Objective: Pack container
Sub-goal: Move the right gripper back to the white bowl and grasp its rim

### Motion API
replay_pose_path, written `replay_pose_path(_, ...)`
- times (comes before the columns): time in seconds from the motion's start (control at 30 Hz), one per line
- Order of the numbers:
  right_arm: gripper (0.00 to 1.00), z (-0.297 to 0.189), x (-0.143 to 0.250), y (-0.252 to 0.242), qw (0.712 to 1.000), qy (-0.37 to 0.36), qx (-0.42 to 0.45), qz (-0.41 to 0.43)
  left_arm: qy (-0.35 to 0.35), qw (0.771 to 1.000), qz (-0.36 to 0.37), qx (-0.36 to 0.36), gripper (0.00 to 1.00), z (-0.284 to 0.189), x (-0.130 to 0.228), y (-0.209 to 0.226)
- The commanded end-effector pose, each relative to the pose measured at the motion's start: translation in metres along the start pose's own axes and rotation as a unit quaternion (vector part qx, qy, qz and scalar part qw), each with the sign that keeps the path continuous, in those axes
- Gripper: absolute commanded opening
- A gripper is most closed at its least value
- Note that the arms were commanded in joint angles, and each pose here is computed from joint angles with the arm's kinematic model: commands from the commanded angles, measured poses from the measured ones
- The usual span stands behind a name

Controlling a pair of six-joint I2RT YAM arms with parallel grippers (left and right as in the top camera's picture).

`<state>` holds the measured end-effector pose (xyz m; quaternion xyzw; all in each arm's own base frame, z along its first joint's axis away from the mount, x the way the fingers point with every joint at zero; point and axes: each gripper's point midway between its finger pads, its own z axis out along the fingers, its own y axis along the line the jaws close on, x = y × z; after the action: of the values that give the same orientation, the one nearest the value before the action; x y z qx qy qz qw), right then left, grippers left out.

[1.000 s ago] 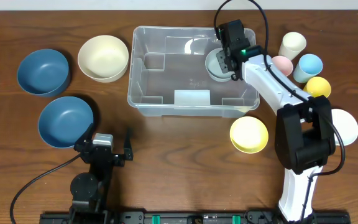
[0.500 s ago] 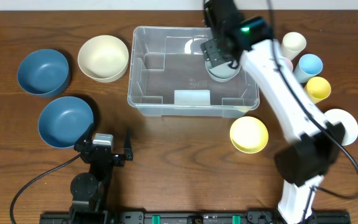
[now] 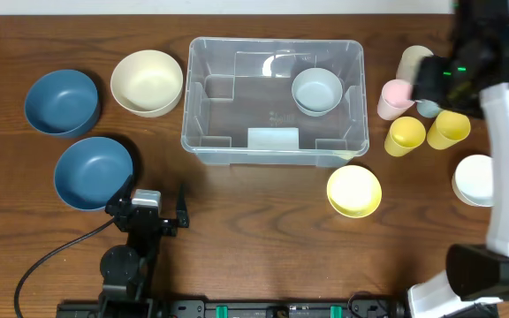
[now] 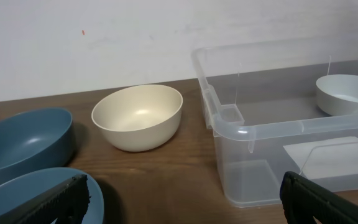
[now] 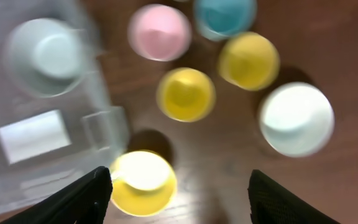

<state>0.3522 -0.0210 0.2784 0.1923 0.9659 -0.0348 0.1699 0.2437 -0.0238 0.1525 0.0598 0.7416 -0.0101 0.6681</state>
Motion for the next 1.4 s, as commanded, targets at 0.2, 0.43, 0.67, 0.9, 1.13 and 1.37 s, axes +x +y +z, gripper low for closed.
replay_pose_path(0.2, 0.7, 0.041, 0.034, -0.109, 0.983, 0.042, 0.046, 0.174, 0.025, 1.0, 0.005, -0.007, 0.98, 0.001, 0.016, 0.002)
replay_pose_path(0.43, 0.68, 0.104, 0.076, -0.157, 0.956, 0.087, 0.02, 0.279, 0.025, 1.0, 0.005, -0.007, 0.98, 0.001, 0.016, 0.002)
replay_pose_path(0.67, 0.67, 0.156, 0.12, -0.185, 0.935, 0.113, 0.035, 0.334, 0.025, 1.0, 0.005, -0.007, 0.98, 0.001, 0.016, 0.002)
replay_pose_path(0.9, 0.63, 0.186, 0.133, -0.198, 0.922, 0.091, 0.022, 0.376, 0.025, 1.0, 0.005, -0.006, 0.98, 0.001, 0.016, 0.002)
replay_pose_path(1.13, 0.61, 0.208, 0.119, -0.206, 0.923, 0.028, 0.019, 0.384, 0.025, 1.0, 0.005, -0.007, 0.98, 0.001, 0.016, 0.002)
replay_pose_path(1.37, 0.43, 0.228, 0.12, -0.211, 0.917, 0.014, 0.028, 0.398, 0.025, 1.0, 0.005, -0.007, 0.98, 0.001, 0.016, 0.002)
